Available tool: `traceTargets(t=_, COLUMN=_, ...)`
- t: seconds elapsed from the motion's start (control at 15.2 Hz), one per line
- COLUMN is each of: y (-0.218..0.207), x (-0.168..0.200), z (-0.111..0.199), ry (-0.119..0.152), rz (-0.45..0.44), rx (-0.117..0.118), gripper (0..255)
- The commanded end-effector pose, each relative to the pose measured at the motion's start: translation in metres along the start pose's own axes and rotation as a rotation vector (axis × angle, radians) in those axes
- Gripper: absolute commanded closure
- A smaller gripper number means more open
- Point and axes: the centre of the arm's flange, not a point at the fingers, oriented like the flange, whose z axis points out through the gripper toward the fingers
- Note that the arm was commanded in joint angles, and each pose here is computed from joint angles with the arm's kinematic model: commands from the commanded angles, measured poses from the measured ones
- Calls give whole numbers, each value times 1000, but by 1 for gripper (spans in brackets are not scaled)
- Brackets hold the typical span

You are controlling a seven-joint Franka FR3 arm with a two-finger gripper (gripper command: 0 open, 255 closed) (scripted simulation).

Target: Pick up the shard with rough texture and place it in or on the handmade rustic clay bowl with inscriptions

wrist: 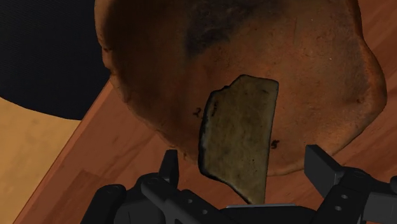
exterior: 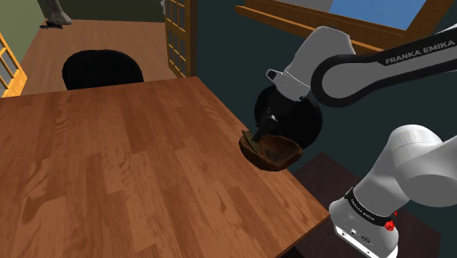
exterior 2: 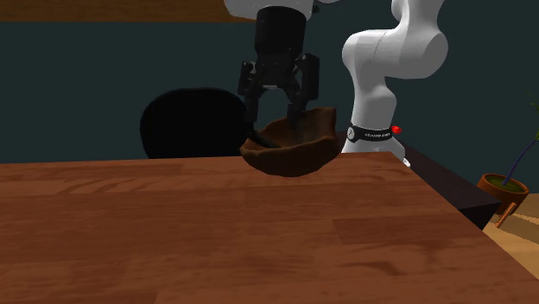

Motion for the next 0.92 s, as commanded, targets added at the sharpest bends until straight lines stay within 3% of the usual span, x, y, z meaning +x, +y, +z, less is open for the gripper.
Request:
traceTargets(t=0.0, y=0, x=1, z=11, ry=2, rz=1, rx=0, gripper=0)
traceTargets(t=0.59, y=0, x=1, z=20, ry=2, rz=1, rx=0, gripper=0)
traceTargets(t=0.66, y=0, x=1, z=20, ry=2, rz=1, rx=0, gripper=255)
traceTargets(t=0.86, y=0, x=1, z=20, ry=2, rz=1, rx=0, gripper=255)
